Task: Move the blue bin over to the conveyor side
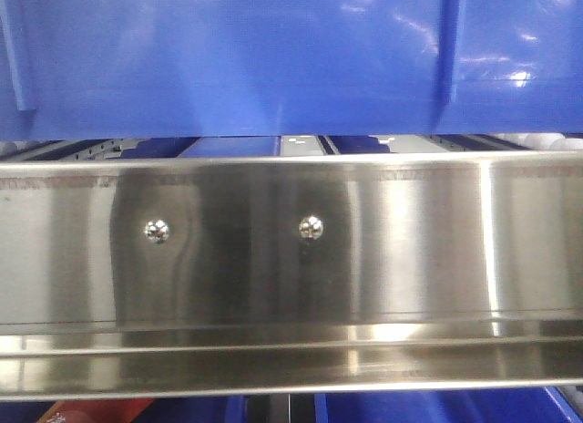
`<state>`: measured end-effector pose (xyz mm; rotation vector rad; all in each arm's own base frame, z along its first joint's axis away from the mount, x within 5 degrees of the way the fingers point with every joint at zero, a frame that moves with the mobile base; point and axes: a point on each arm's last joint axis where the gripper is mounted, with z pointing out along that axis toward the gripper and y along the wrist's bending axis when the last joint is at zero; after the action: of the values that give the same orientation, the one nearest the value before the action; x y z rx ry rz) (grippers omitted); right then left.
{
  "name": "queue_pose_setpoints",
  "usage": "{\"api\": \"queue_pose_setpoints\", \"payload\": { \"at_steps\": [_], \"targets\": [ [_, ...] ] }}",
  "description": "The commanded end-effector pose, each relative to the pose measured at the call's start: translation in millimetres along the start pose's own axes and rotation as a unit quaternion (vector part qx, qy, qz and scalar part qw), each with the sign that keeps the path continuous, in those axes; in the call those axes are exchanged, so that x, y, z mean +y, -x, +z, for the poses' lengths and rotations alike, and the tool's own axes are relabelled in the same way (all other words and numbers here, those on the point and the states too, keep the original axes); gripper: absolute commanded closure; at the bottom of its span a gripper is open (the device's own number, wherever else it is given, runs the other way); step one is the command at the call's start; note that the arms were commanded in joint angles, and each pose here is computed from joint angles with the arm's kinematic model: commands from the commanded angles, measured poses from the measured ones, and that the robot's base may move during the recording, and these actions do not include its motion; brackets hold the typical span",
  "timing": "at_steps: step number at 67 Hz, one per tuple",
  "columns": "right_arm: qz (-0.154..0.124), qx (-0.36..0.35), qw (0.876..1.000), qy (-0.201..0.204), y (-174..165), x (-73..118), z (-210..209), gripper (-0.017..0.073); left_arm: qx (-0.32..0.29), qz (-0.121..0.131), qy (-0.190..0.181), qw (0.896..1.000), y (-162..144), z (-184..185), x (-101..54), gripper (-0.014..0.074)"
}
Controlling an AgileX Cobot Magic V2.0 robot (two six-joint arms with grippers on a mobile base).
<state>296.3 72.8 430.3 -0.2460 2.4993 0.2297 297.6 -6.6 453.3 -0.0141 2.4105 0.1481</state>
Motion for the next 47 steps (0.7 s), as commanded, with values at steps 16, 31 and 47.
{"api": "queue_pose_setpoints", "payload": {
  "at_steps": [16, 31, 47],
  "targets": [
    [-0.004, 0.006, 1.000, -0.007, 3, -1.7, 11, 0.0001, 0.023, 0.000, -0.005, 1.000, 2, 24, -4.3, 0.0043],
    [-0.001, 0.006, 1.000, 0.001, 3, -0.1, 11, 0.0001, 0.037, -0.005, -0.034, 0.999, 3, 34, -11.4, 0.0043],
    [0.004, 0.006, 1.000, 0.015, 3, 2.3, 11, 0.0001, 0.044, 0.003, -0.035, 0.998, 3, 41, -12.5, 0.0043]
  ]
}}
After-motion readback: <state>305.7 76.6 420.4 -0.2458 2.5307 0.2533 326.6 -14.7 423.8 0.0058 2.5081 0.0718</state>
